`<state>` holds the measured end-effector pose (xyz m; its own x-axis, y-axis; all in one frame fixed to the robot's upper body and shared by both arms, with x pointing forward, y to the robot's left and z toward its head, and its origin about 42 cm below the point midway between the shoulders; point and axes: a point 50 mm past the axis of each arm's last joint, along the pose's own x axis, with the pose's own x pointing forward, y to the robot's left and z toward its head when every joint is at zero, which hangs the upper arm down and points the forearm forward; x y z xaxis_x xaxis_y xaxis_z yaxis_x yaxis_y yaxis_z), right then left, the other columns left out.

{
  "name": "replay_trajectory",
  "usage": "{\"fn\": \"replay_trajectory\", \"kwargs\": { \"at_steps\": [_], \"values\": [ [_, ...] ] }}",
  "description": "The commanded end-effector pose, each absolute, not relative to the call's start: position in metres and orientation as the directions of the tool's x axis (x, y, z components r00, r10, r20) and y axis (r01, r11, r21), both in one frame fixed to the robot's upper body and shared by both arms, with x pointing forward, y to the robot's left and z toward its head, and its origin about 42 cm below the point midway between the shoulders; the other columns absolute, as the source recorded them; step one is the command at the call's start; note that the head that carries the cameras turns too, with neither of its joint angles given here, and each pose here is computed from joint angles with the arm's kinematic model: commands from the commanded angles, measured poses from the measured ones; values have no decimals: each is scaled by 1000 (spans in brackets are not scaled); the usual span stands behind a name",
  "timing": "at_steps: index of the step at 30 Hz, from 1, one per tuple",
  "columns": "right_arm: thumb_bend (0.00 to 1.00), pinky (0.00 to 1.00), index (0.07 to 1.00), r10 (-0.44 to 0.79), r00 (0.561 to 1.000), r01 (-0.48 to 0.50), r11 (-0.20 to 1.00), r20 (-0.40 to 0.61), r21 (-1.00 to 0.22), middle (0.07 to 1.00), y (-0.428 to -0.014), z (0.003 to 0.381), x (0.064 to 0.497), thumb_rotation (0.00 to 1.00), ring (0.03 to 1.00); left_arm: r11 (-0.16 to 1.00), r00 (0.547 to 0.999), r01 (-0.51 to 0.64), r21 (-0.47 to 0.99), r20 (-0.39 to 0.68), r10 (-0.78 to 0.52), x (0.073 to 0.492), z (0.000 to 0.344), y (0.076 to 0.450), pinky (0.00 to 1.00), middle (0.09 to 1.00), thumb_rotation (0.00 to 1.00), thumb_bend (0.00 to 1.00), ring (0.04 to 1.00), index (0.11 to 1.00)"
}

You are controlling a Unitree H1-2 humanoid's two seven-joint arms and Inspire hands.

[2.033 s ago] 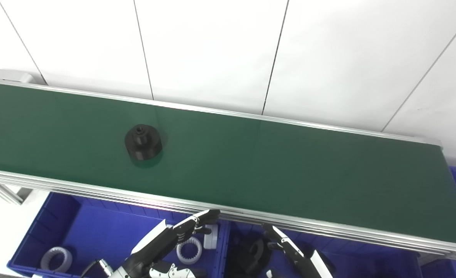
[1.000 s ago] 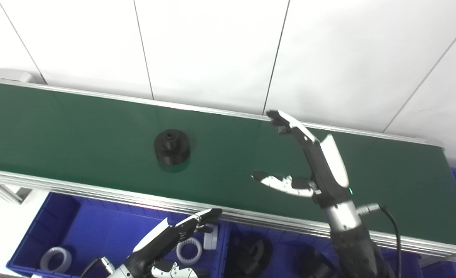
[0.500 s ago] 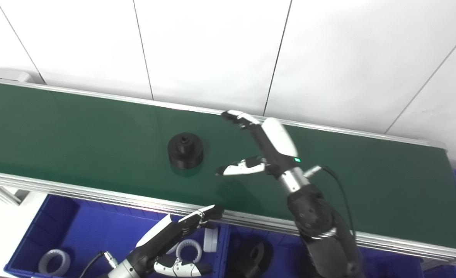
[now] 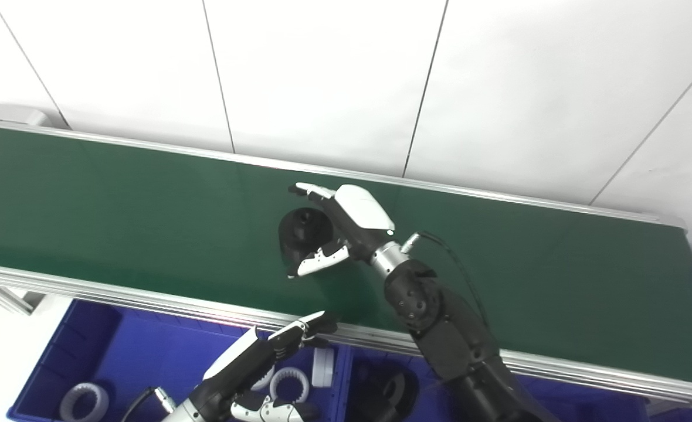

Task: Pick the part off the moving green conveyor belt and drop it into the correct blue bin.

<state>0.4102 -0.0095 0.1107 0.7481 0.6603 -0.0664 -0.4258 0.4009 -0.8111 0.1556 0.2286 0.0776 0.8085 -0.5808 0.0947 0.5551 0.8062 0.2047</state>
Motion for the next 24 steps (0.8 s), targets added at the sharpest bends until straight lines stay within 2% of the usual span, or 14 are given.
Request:
{"fn": "replay_trajectory", "kwargs": {
  "at_steps": [1, 5, 7, 9, 10, 17, 18, 19, 21, 24],
  "values": [
    [1000, 796, 879, 688, 726, -380, 412, 9, -828, 860, 11, 129, 417, 353, 841, 809, 795, 548, 212, 171, -583, 155, 90, 227, 838, 937, 415, 504, 910, 917],
    [992, 774, 851, 671, 740, -403, 387, -47, -829, 812, 15, 115, 421, 278, 811, 811, 795, 547, 210, 172, -581, 153, 91, 228, 838, 937, 416, 505, 910, 917],
    [958, 714, 802, 665, 744, -404, 370, -65, -836, 767, 16, 108, 421, 183, 762, 811, 795, 547, 207, 174, -581, 152, 91, 228, 841, 936, 425, 511, 909, 915],
    [909, 640, 725, 667, 740, -413, 347, -88, -842, 707, 15, 100, 419, 45, 683, 812, 795, 547, 203, 177, -580, 152, 92, 228, 846, 937, 425, 512, 912, 917],
    [897, 632, 712, 674, 731, -415, 319, -103, -852, 699, 15, 96, 418, 29, 673, 813, 795, 547, 200, 179, -579, 152, 92, 228, 846, 937, 423, 514, 912, 916],
    [766, 605, 618, 712, 683, -431, 210, -165, -877, 652, 9, 83, 411, 0, 629, 813, 791, 551, 191, 191, -581, 153, 94, 229, 851, 937, 417, 521, 913, 916],
    [613, 589, 544, 716, 678, -433, 206, -166, -878, 647, 8, 82, 411, 63, 616, 812, 790, 551, 191, 192, -582, 153, 94, 230, 851, 936, 425, 522, 913, 917],
    [561, 584, 519, 722, 672, -432, 204, -163, -879, 645, 7, 82, 410, 85, 612, 811, 789, 552, 191, 193, -583, 153, 95, 230, 851, 936, 428, 523, 913, 917],
    [521, 564, 478, 730, 665, -429, 202, -156, -881, 556, 5, 83, 410, 14, 490, 810, 788, 554, 193, 195, -585, 154, 95, 229, 852, 937, 439, 524, 914, 920],
    [513, 578, 462, 742, 658, -418, 215, -131, -882, 540, 3, 87, 409, 1, 482, 810, 785, 555, 186, 205, -585, 154, 98, 228, 853, 935, 435, 523, 913, 919]
  ]
}}
